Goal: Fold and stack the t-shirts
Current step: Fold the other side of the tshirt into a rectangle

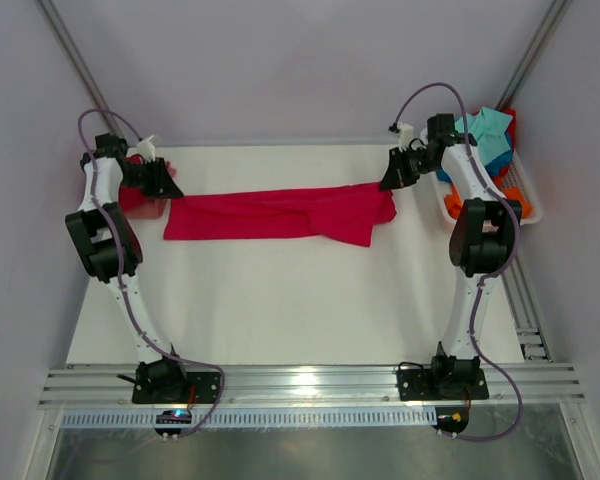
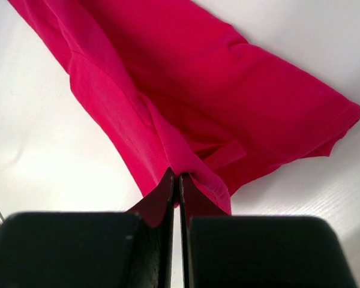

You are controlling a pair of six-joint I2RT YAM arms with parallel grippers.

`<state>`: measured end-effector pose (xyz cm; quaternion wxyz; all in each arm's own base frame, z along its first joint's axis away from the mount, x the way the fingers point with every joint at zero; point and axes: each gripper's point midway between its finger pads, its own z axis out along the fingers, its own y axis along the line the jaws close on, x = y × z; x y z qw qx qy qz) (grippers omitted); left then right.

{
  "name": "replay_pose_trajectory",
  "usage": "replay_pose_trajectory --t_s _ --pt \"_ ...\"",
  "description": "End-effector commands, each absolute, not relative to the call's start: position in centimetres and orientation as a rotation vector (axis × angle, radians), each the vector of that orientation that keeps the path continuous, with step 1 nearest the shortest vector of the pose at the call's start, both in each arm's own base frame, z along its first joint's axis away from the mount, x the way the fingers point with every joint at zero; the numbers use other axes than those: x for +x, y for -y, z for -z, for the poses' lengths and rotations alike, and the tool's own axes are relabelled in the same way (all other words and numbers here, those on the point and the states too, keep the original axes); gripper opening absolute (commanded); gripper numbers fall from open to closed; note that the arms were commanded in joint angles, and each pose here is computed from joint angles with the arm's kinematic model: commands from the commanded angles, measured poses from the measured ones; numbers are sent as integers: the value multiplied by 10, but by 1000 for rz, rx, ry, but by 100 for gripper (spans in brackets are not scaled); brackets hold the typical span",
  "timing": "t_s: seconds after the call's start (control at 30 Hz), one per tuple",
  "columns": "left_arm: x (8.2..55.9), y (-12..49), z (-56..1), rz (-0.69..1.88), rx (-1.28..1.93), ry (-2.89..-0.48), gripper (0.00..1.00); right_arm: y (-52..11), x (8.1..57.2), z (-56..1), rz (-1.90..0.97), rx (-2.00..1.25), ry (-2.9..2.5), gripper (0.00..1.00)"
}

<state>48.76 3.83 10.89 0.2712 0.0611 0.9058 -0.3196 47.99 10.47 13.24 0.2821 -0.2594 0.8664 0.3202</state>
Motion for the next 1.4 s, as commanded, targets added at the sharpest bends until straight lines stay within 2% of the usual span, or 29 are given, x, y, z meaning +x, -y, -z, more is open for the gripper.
replay_pose_trajectory --t_s 0.0,0.33,0.53,0.6,0.63,0.67,0.73,0.9,0.97,1.17,1.37 --pt "504 -42 -114 814 176 -2405 25 -101 504 -157 -801 -683 -2230 3" --pt "511 -32 -103 799 188 -2420 24 -98 534 -143 -766 -613 -2221 4" --pt "491 2 -86 704 381 -2514 24 -92 542 -127 -718 -602 -2243 6" --pt "482 19 -87 753 413 -2520 24 -90 544 -126 -706 -595 -2247 21" --pt "480 26 -89 761 428 -2523 25 -89 545 -125 -695 -588 -2248 60" --pt "478 30 -88 765 438 -2529 25 -88 545 -124 -686 -585 -2251 78" --pt "472 36 -85 761 468 -2544 25 -84 546 -120 -658 -568 -2267 98" --pt "461 56 -81 765 535 -2556 25 -74 539 -114 -541 -595 -2251 99" --pt "457 59 -73 765 545 -2576 25 -73 532 -135 -514 -616 -2206 99" --pt "449 68 -53 749 578 -2617 25 -86 456 -157 -620 -735 -2215 99" --pt "450 76 -46 743 594 -2620 25 -84 394 -150 -648 -817 -2290 99"
